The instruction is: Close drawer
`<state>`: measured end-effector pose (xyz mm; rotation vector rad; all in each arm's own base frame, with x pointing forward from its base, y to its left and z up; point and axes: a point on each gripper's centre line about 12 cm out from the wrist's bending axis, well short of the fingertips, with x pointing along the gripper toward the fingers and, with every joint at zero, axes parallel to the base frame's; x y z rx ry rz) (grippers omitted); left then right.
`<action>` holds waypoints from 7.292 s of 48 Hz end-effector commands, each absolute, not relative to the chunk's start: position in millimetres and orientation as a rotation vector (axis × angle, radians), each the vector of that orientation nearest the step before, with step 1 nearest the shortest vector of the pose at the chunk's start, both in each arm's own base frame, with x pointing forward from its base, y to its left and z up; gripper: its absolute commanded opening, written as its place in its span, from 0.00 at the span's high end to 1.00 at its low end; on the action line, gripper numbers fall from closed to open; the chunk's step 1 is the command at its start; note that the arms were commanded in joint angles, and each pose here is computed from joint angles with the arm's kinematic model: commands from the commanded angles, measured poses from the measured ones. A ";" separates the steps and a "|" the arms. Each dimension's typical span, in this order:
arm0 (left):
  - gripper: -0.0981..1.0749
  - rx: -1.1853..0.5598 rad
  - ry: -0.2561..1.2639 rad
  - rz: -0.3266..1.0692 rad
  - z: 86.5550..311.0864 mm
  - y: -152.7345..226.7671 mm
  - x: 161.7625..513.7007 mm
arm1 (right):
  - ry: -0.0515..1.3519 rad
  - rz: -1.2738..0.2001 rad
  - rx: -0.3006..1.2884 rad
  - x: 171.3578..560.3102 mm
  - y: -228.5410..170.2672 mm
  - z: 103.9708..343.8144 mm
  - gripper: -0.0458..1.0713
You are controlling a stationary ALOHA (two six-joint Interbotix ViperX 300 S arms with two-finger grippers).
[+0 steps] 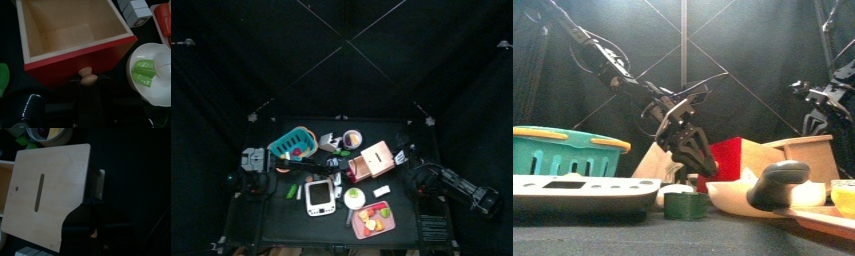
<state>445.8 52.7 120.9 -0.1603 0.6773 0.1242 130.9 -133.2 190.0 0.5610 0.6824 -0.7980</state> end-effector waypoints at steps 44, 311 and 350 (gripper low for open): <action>0.56 -0.208 0.815 0.184 72.2 58.1 444.2 | 0.685 -0.880 0.600 112.1 -138.5 196.7 0.93; 0.56 -0.218 0.533 0.310 157.2 147.3 495.8 | 0.682 -0.921 0.704 124.4 -159.6 167.3 0.92; 0.56 -0.212 0.494 0.292 165.2 143.5 514.7 | 0.682 -0.920 0.703 124.6 -159.4 167.3 0.92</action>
